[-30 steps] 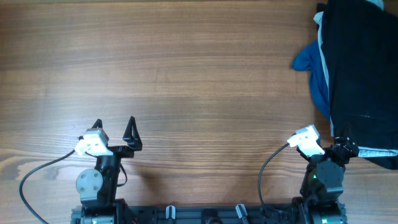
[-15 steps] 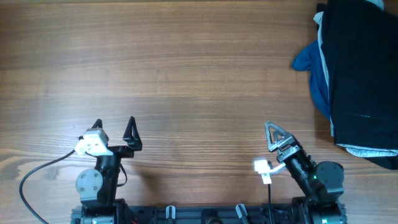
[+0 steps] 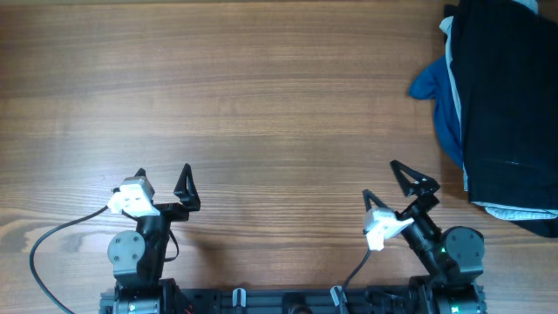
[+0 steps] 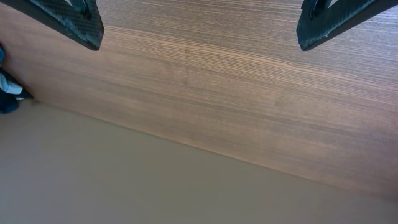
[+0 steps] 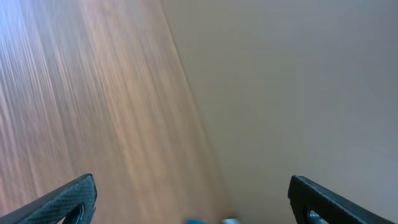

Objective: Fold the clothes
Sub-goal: 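Reach the right gripper toward the black shorts in the clothes pile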

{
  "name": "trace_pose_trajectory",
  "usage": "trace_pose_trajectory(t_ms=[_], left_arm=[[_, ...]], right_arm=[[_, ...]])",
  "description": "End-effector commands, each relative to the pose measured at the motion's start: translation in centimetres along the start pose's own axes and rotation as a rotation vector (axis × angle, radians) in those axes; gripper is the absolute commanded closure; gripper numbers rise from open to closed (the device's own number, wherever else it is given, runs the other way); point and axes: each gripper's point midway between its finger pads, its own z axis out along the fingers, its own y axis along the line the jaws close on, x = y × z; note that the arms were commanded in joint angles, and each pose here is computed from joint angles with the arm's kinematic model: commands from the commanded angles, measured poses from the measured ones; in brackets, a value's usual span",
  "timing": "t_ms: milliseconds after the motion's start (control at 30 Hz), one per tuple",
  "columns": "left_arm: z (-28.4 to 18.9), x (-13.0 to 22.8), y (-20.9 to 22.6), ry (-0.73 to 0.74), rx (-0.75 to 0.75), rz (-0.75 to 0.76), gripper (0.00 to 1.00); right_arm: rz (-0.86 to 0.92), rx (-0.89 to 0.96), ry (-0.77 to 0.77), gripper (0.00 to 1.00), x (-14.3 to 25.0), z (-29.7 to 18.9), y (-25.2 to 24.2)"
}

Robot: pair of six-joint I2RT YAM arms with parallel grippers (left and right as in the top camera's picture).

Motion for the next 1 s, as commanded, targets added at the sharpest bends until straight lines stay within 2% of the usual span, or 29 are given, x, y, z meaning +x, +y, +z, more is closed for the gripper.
trace_pose_trajectory(t_ms=[0, 67, 100, 167, 300, 400, 667, 800, 967], left_arm=[[0.1, 0.5, -0.2, 0.016, 0.01, 0.008, 0.0], [0.1, 0.5, -0.2, 0.016, 0.01, 0.008, 0.0], [0.1, 0.5, -0.3, 0.018, 0.021, 0.008, 0.0], [0.1, 0.5, -0.5, 0.02, 0.028, 0.007, 0.0], [0.0, 0.9, -1.4, 0.045, 0.082, -0.046, 0.0], [0.0, 0.8, -1.8, 0.082, 0.091, -0.051, 0.0], [1.5, -3.7, -3.2, 0.177, 0.074, -0.065, 0.0], [3.4, -6.2, -3.8, 0.288, 0.042, -0.084, 0.0], [5.7, -8.0, -4.1, 0.448, -0.011, -0.117, 0.0]], right_arm=[[0.367, -0.004, 0.005, 0.0, -0.2, -0.1, -0.2], [0.277, 0.004, -0.004, 0.0, -0.3, -0.1, -0.5], [0.383, 0.034, -0.022, 0.0, -0.7, -0.1, -1.3], [0.649, 0.126, 0.047, 0.0, 1.0, -0.2, -2.5], [0.846, 0.182, 0.039, 0.0, 1.5, 0.6, -4.0], [0.867, 0.164, 0.06, 0.0, 1.3, 1.9, -5.4], [0.915, 0.015, 0.111, 0.0, -0.7, 7.1, -10.9], [0.921, -0.062, 0.208, 0.0, -0.4, 8.7, -11.9], [1.027, -0.218, 0.364, 0.0, 0.5, 10.4, -12.4]])
